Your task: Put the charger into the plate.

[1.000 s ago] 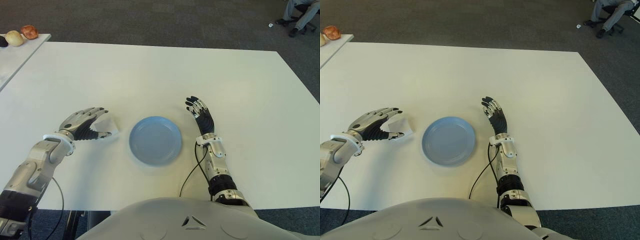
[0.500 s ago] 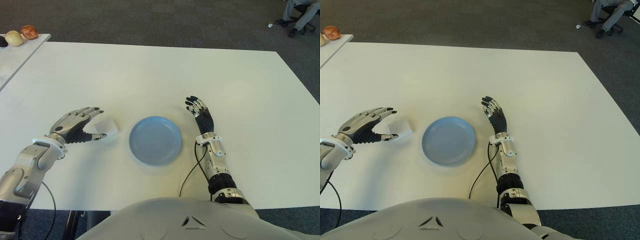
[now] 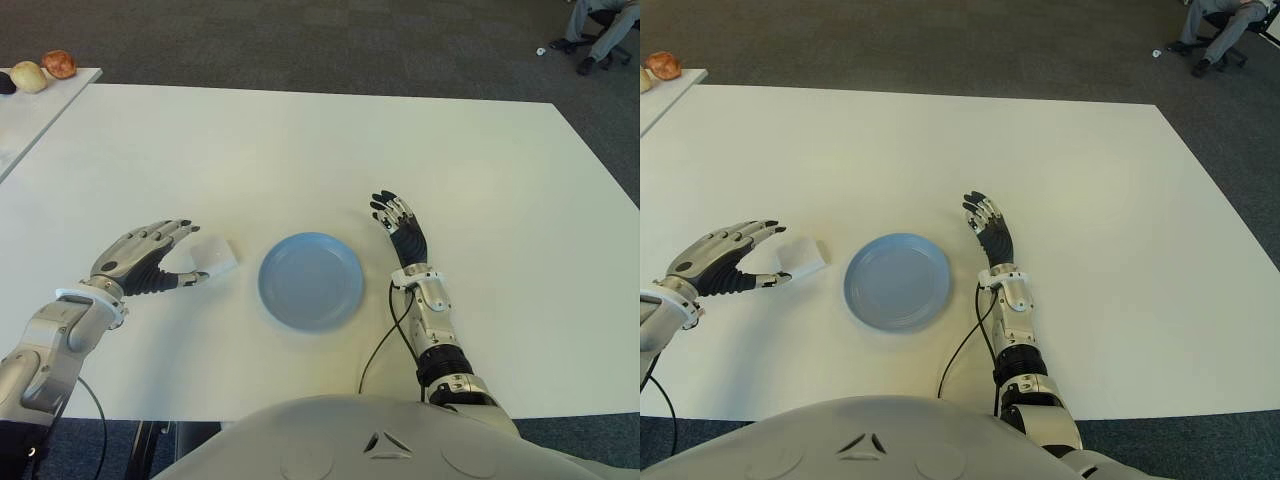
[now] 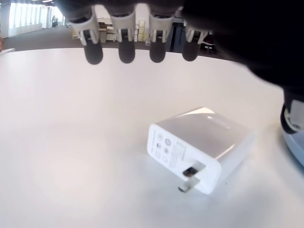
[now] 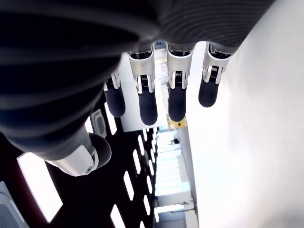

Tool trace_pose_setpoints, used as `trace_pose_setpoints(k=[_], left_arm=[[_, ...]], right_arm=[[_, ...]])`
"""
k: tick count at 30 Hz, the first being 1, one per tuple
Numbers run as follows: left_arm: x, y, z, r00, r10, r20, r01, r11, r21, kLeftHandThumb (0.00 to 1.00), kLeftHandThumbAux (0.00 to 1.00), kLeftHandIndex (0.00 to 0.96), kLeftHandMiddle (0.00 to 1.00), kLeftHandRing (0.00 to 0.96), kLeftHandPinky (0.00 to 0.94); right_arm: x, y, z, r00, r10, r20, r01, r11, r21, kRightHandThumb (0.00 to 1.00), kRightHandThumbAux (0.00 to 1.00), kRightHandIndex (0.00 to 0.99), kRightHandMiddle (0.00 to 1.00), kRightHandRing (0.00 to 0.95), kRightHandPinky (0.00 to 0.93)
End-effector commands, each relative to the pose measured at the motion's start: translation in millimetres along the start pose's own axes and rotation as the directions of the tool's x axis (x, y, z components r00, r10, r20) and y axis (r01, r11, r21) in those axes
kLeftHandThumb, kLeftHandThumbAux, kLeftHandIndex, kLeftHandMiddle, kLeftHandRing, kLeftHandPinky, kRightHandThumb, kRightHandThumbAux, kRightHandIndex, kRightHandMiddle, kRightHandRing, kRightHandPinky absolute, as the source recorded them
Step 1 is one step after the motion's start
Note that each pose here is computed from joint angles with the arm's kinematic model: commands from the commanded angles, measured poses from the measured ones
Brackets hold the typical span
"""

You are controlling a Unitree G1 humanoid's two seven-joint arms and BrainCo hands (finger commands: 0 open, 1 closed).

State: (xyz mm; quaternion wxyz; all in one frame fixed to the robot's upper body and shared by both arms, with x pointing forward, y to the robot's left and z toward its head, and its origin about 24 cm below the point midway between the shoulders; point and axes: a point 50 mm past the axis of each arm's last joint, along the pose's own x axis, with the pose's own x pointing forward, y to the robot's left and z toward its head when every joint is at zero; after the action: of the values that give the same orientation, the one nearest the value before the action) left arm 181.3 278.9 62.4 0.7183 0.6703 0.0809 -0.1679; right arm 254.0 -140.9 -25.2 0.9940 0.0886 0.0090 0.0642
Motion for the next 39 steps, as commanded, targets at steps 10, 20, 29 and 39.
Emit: trace_pose_setpoints(k=[10, 20, 29, 39], left_arm=[[4.5, -16.5, 6, 0.998, -0.051, -0.024, 0.05, 0.998, -0.027, 0.121, 0.311, 0.0, 0.029, 0.032, 0.094], [22.3, -20.0, 12, 0.997, -0.063, -0.047, 0.061, 0.998, -0.034, 0.141, 0.299, 0.0, 0.042, 0.045, 0.105], [30.3, -21.8, 15, 0.995, -0.083, -0.053, 0.081, 0.996, -0.04, 0.147, 0.292, 0.0, 0.039, 0.033, 0.085], [38.5, -25.1, 16, 0.992, -0.11, -0.056, 0.108, 0.993, -0.04, 0.154, 0.291, 0.0, 0.036, 0.03, 0.069]], right_arm=[[-22.8, -6.0, -32, 0.984, -0.037, -0.174, 0.043, 0.999, 0.032, 0.027, 0.63, 0.166, 0.224, 0.181, 0.167], [-23.7, -4.6, -32, 0.984, -0.035, -0.173, 0.041, 0.999, 0.03, 0.012, 0.634, 0.167, 0.224, 0.178, 0.159], [-24.8, -3.5, -33, 0.985, -0.037, -0.169, 0.043, 0.999, 0.033, 0.008, 0.634, 0.172, 0.23, 0.182, 0.162], [-26.6, -1.8, -32, 0.986, -0.046, -0.163, 0.052, 0.998, 0.033, 0.008, 0.639, 0.176, 0.233, 0.184, 0.165]])
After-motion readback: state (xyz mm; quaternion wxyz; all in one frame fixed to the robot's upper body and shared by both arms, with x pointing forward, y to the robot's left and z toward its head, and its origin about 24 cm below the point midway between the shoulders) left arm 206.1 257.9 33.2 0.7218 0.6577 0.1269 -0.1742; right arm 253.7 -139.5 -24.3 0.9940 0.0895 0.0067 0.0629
